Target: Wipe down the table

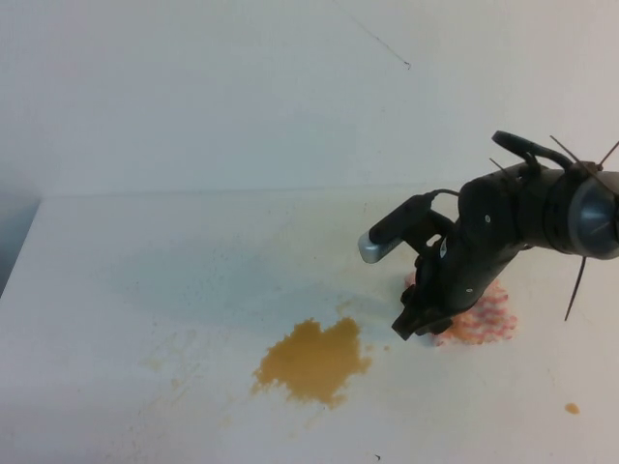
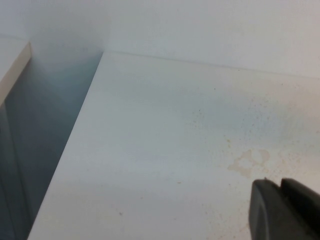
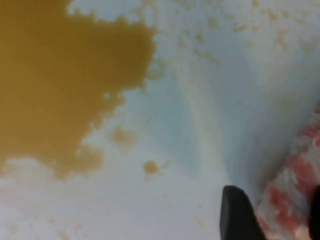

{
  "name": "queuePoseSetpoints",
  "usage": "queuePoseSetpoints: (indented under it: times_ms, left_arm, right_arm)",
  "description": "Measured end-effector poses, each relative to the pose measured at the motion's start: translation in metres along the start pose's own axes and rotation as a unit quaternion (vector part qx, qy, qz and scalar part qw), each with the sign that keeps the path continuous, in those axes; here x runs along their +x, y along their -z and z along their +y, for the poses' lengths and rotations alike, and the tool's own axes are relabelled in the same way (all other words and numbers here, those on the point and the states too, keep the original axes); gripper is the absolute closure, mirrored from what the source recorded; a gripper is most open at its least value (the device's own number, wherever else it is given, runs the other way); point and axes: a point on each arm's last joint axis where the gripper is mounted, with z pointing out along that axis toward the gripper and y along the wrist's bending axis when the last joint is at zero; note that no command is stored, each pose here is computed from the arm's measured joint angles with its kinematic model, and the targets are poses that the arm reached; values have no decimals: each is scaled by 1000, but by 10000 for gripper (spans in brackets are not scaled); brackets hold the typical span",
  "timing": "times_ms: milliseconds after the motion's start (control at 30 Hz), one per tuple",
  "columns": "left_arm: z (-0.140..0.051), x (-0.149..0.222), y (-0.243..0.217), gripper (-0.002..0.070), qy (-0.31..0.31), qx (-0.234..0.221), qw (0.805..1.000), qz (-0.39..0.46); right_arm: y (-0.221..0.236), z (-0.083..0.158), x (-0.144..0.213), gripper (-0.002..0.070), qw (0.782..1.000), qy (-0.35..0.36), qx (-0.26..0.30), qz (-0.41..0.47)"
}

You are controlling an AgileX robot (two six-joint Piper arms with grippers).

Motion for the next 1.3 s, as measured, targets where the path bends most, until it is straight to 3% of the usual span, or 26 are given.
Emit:
queuePoseSetpoints:
  times_ms: [167,333,467,700,833,967,1300]
  left_arm:
    - [0,0,0,679,0,0,1000,0]
    - [0,0,0,679,0,0,1000,0]
    - [0,0,0,679,0,0,1000,0]
    - [0,0,0,679,0,0,1000,0]
    - [0,0,0,679,0,0,1000,0]
    - [0,0,0,679,0,0,1000,0]
    - [0,0,0,679,0,0,1000,0]
  right_arm:
    - [-14,-3,-2,410,1000,5,10,-3]
    - [-20,-5,-1,582,1000,19,19,5]
    - [-19,-6,-2,650,999,23,22,6]
    - [-6,1,-20,661,999,2,-29,-12]
    - [13,17,-44,661,994,6,-88,-61]
    - [22,34,-59,661,989,20,-113,-90]
    - [-28,48,-44,663,985,9,-174,-7]
